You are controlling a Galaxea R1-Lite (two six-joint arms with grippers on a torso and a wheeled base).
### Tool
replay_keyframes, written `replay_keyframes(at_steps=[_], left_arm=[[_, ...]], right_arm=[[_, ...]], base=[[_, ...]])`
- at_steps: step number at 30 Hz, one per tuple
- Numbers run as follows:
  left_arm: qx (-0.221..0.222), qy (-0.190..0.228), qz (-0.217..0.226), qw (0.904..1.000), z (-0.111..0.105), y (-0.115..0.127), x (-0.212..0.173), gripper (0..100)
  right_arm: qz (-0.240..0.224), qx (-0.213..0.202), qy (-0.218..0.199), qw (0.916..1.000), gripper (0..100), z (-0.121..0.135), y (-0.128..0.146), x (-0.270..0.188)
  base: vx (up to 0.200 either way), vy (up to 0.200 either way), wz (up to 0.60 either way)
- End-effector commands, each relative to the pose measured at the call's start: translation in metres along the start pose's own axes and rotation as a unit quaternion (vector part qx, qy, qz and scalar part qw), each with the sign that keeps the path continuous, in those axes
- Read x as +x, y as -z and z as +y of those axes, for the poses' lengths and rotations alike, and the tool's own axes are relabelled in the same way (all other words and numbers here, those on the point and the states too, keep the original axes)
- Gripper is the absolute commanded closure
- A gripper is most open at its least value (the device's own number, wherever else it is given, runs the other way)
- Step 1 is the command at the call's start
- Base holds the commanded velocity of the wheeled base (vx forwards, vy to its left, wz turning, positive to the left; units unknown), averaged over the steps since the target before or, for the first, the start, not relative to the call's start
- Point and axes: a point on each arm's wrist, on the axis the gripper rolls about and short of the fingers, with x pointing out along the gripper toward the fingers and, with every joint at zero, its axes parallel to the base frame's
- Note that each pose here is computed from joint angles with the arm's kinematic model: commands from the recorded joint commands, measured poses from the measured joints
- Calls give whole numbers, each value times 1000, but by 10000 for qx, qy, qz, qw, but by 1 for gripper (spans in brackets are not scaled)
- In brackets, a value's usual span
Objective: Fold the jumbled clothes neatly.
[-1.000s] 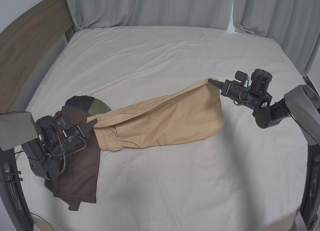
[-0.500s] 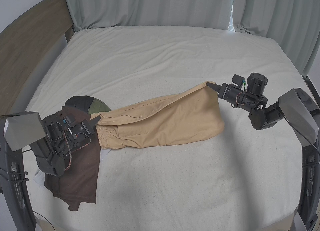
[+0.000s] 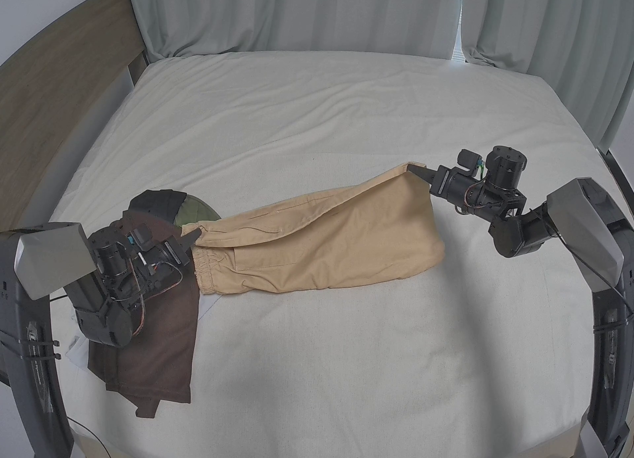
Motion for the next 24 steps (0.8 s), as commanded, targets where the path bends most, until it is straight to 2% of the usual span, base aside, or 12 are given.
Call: replay_keyframes(at_steps=[1,3,4,6,11,17,24], left_arm=[[-4,-2,5,10000,2,2,1,0],[-14,-13,22,10000,3,3,2,0],[-10,-23,24,10000,4,4,2,0],[1,-32,10,10000,5,3,2,0],[34,-39,-93,9999,6,-2,3,0],[71,-140,-275,9995,0,-11,0,0],[82,-84,-263,9996,-14,-19,-13,0]], right_arm=[[13,4,-11,10000,100,-2,3,3],[19,8,-8,10000,100,-3,4,3],[-1,-4,-10,10000,0,-4,4,5],[-31,-21,-8,10000,0,-6,5,7],[-463,-166,278,9984,0,-12,1,22],[-462,-160,287,9984,0,-5,-2,18],[-251,-51,431,9987,0,18,-9,-9]], base=[[0,0,0],[0,0,0],[0,0,0],[0,0,0],[0,0,0],[0,0,0],[0,0,0]])
